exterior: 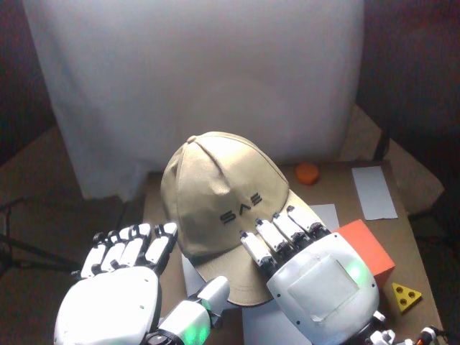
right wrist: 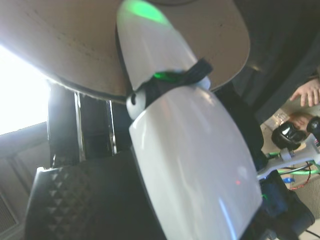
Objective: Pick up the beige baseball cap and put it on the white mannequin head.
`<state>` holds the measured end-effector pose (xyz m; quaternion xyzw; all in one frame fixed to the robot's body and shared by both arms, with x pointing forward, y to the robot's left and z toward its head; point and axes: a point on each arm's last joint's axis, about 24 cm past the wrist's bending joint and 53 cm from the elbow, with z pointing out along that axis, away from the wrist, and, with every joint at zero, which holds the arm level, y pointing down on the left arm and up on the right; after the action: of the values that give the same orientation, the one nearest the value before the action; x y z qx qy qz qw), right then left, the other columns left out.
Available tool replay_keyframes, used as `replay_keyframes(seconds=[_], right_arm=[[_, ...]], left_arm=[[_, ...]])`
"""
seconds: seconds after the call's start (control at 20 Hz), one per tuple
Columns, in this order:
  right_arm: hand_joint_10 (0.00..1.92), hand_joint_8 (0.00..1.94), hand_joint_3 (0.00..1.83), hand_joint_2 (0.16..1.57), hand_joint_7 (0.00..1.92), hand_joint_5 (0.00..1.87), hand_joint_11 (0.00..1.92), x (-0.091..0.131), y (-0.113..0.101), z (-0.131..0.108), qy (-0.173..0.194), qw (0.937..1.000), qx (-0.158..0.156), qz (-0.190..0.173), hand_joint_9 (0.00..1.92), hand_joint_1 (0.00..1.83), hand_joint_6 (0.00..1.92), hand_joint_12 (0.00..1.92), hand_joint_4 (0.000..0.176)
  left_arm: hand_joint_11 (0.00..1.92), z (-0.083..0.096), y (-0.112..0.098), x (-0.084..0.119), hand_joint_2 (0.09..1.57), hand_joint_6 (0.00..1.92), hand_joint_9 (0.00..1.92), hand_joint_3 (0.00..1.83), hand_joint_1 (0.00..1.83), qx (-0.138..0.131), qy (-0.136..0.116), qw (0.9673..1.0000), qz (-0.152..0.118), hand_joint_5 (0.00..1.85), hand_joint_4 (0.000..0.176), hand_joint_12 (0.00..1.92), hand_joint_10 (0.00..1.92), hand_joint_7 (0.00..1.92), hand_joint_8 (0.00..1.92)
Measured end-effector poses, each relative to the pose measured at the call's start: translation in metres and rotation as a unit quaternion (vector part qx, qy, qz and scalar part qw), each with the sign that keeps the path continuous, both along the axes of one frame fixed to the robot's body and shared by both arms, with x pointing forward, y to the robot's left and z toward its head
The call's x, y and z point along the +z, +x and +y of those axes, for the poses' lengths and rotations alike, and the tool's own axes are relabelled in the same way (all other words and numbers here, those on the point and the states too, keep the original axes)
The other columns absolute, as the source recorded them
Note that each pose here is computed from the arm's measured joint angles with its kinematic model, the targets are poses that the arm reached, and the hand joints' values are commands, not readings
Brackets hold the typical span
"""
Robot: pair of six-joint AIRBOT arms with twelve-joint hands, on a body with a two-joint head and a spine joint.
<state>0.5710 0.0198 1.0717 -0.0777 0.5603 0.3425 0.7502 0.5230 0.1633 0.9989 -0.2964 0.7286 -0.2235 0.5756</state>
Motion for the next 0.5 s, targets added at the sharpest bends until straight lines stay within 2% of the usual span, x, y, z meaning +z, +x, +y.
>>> replay_keyframes(seconds=[0.15, 0.2, 0.25, 0.4, 0.5], right_arm=[[1.52, 1.33, 0.0, 1.21, 0.72, 0.76, 0.78, -0.0001, 0.0, 0.0001, -0.001, 1.0, 0.0, 0.0, 0.81, 1.35, 1.2, 1.57, 0.0], [1.44, 1.29, 0.0, 1.2, 0.71, 0.75, 0.79, -0.0001, 0.0, 0.0001, 0.0, 1.0, 0.0, 0.0, 0.77, 1.44, 1.14, 1.7, 0.0], [1.42, 1.28, 0.0, 1.19, 0.71, 0.75, 0.79, -0.0001, -0.0003, 0.0001, -0.001, 1.0, 0.0, 0.0, 0.76, 1.47, 1.13, 1.74, 0.0], [1.43, 1.29, 0.0, 1.2, 0.69, 0.74, 0.81, -0.003, -0.0022, -0.0004, -0.004, 1.0, -0.001, 0.004, 0.75, 1.47, 1.13, 1.72, 0.0], [1.51, 1.32, 0.0, 1.23, 0.7, 0.61, 0.75, -0.0053, -0.0024, 0.0004, -0.007, 0.9999, 0.0, 0.009, 0.68, 1.46, 1.27, 1.8, 0.0]], left_arm=[[0.0, 0.0015, -0.0003, -0.0014, 1.14, 0.0, 0.11, 0.0, 0.0, 0.004, 0.0, 1.0, 0.003, 0.17, 0.109, 0.44, 0.0, 0.12, 0.0], [0.0, 0.0014, -0.0003, -0.0014, 1.14, 0.0, 0.11, 0.0, 0.0, 0.003, 0.0, 1.0, 0.003, 0.17, 0.109, 0.45, 0.0, 0.12, 0.0], [0.0, 0.0012, -0.0002, -0.0013, 1.14, 0.0, 0.11, 0.0, 0.0, 0.003, 0.0, 1.0, 0.003, 0.17, 0.109, 0.46, 0.0, 0.12, 0.0], [0.0, -0.0001, -0.0011, -0.0023, 1.15, 0.0, 0.11, 0.0, 0.0, 0.002, -0.001, 1.0, 0.005, 0.17, 0.109, 0.46, 0.0, 0.12, 0.0], [0.0, -0.004, -0.0024, -0.0061, 1.15, 0.0, 0.11, 0.0, 0.0, -0.004, -0.004, 0.9999, 0.012, 0.18, 0.109, 0.46, 0.0, 0.12, 0.0]])
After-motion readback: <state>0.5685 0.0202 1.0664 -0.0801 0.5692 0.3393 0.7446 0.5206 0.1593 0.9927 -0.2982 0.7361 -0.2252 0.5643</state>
